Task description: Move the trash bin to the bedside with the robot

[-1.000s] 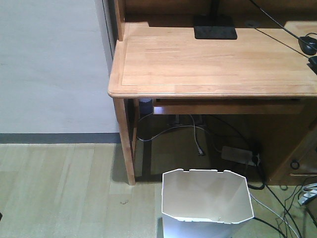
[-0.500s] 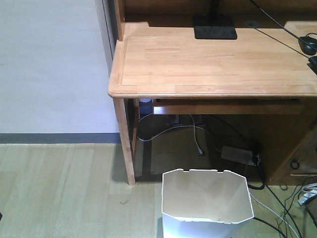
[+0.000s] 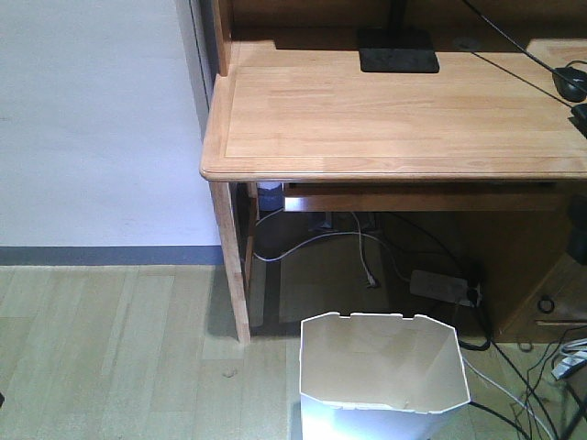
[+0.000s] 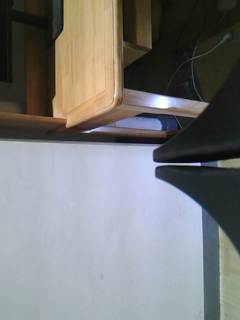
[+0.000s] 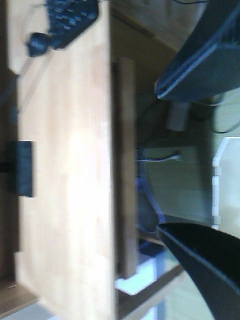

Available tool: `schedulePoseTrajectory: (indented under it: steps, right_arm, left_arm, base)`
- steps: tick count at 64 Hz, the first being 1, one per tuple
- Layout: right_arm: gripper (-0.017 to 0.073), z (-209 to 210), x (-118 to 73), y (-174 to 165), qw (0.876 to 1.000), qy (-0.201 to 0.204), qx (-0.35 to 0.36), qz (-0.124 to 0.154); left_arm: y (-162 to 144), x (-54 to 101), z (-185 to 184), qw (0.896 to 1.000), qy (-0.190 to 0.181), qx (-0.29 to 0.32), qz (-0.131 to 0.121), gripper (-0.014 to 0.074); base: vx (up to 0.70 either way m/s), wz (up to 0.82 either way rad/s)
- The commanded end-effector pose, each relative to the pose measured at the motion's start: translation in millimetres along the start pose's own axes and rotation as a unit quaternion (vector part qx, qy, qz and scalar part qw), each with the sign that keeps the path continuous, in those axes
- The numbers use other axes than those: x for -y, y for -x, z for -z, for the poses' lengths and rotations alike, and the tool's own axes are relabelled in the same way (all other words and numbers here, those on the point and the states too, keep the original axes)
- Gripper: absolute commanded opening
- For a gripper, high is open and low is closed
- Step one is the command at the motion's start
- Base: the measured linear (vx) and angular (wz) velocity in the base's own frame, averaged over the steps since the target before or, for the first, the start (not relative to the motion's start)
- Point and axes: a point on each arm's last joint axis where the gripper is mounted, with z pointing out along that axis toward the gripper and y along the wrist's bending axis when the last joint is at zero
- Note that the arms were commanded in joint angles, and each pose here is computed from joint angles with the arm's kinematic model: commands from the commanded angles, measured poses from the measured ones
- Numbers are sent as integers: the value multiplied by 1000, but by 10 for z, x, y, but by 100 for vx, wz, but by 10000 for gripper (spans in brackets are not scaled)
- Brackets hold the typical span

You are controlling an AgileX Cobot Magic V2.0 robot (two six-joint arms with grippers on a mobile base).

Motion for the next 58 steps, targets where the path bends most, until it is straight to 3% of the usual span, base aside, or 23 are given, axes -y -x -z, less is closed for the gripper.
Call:
schedulePoseTrajectory:
  steps: [1,12,25,36,43,48,58]
  right_arm:
    - [507,-97,-6,182,1000,3,-7,1]
    - [507,-320,-10,266,995,8,-88,37]
    - [507,-645,-23,430,984,18,-171,40]
    - [507,-1001,-23,349,971,26,-231,57]
    - [507,-1227,5,232,963,26,-264,46]
    - [507,-1348,92,165,960,22,-279,26]
    - [507,-1600,251,4,952,25,-304,16]
  left_arm:
    - [8,1,-5,999,-2,32,3,-6]
    - [8,1,-5,999,-2,32,3,-6]
    - [8,1,-5,999,-2,32,3,-6]
    - [8,1,-5,999,-2,32,3,-6]
    - [8,1,-5,999,-2,32,3,-6]
    - [8,1,-5,999,-2,32,3,-6]
    - [8,1,-5,999,-2,32,3,-6]
  base:
    - [0,0]
    - [0,0]
    - [0,0]
    - [0,0]
    - [0,0]
    - [0,0]
    - [0,0]
